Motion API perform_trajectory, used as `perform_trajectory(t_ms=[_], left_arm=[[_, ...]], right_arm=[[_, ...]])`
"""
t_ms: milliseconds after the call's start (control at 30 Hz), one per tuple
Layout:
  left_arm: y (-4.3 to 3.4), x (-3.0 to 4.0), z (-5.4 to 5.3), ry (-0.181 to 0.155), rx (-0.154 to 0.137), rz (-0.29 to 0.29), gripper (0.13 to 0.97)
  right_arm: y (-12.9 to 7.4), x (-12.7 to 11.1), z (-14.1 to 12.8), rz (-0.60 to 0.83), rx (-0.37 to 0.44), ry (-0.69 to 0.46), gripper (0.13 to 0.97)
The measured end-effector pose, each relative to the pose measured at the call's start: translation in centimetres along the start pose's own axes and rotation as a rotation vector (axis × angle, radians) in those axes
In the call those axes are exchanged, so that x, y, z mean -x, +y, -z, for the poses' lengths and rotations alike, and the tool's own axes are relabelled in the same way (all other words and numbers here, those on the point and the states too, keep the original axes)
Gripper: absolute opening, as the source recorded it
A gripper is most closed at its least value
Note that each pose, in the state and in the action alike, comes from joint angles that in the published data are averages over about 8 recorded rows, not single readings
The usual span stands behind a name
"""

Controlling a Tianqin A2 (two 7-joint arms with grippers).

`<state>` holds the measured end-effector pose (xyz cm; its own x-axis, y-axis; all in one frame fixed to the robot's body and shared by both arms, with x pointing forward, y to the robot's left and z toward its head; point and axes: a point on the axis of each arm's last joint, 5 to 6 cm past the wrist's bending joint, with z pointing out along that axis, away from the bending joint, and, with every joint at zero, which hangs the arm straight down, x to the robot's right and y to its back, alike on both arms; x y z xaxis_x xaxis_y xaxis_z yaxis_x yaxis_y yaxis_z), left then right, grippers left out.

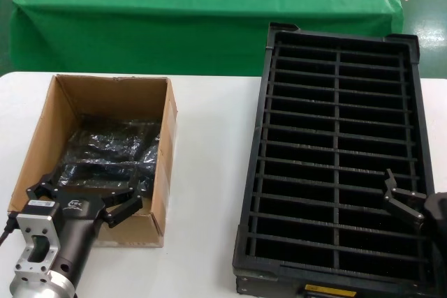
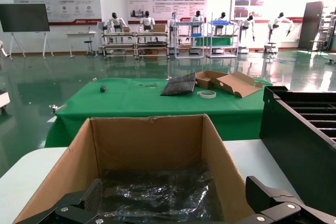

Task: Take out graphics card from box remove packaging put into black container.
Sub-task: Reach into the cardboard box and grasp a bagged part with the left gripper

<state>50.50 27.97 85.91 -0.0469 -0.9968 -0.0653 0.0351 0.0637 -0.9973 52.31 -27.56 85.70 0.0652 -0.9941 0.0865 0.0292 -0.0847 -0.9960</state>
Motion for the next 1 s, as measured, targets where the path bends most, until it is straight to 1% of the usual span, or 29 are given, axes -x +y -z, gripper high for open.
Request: perform_trajectory(t_ms=[1000], left_arm=[[0.0, 0.0, 0.0, 0.0, 0.0, 0.0, 0.966]], right_arm=[[0.0, 0.0, 0.0, 0.0, 0.0, 0.0, 0.966]])
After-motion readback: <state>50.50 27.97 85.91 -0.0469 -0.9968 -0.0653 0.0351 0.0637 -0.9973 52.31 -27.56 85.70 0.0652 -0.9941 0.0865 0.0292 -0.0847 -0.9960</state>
